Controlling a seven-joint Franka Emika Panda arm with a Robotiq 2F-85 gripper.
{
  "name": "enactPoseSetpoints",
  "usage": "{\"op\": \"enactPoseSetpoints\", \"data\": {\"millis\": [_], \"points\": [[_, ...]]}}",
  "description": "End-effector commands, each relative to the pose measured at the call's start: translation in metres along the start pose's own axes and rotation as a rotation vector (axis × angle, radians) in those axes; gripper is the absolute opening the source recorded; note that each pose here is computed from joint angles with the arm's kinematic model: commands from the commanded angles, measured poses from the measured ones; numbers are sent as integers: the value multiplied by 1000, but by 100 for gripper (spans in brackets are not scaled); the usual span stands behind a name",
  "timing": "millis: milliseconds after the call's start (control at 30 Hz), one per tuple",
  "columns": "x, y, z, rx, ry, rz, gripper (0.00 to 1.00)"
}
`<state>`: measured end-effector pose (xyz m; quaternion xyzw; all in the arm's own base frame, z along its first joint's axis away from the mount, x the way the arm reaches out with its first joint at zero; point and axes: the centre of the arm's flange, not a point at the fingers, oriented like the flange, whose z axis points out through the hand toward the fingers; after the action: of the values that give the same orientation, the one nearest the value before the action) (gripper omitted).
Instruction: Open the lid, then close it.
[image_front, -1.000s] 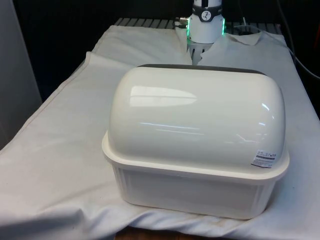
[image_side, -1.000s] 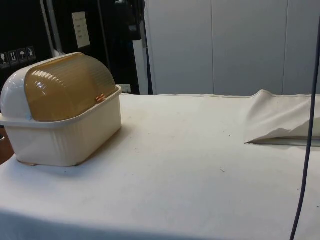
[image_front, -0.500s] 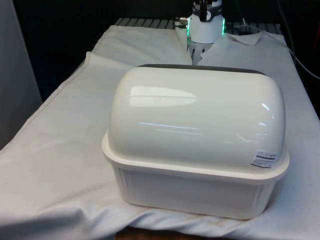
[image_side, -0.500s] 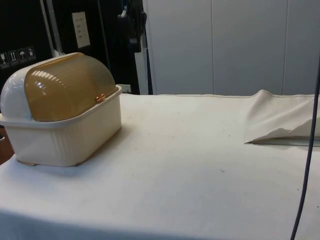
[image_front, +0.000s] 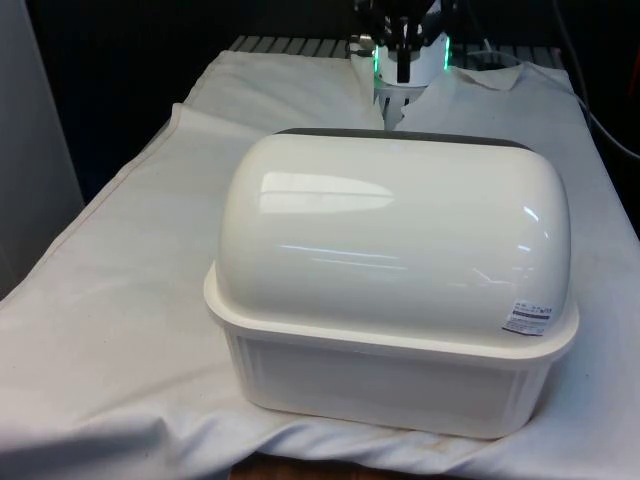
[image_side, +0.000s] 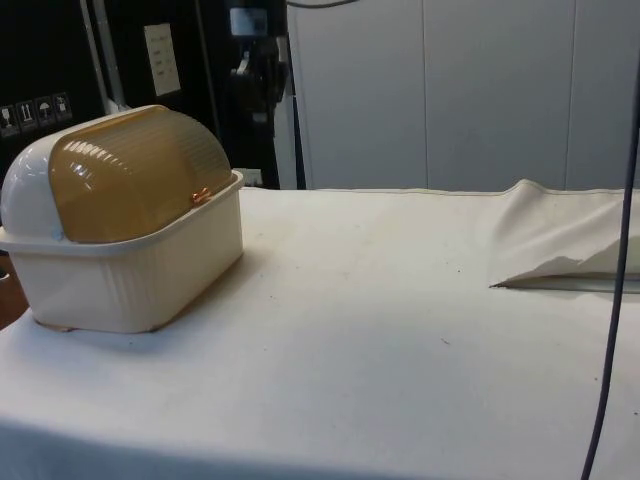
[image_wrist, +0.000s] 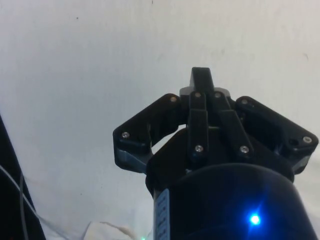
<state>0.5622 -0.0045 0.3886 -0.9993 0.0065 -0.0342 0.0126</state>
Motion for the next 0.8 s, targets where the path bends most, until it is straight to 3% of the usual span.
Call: {"op": "enactPoseSetpoints", "data": {"millis": [0, 333, 667, 700, 767], "points": [[3, -1, 4, 8, 8, 0, 0], [24, -6, 31, 1, 19, 0, 0], [27, -9, 46, 6, 32, -3, 0], [26, -8, 43, 0, 20, -6, 0], [29, -8, 53, 9, 41, 1, 0]]}}
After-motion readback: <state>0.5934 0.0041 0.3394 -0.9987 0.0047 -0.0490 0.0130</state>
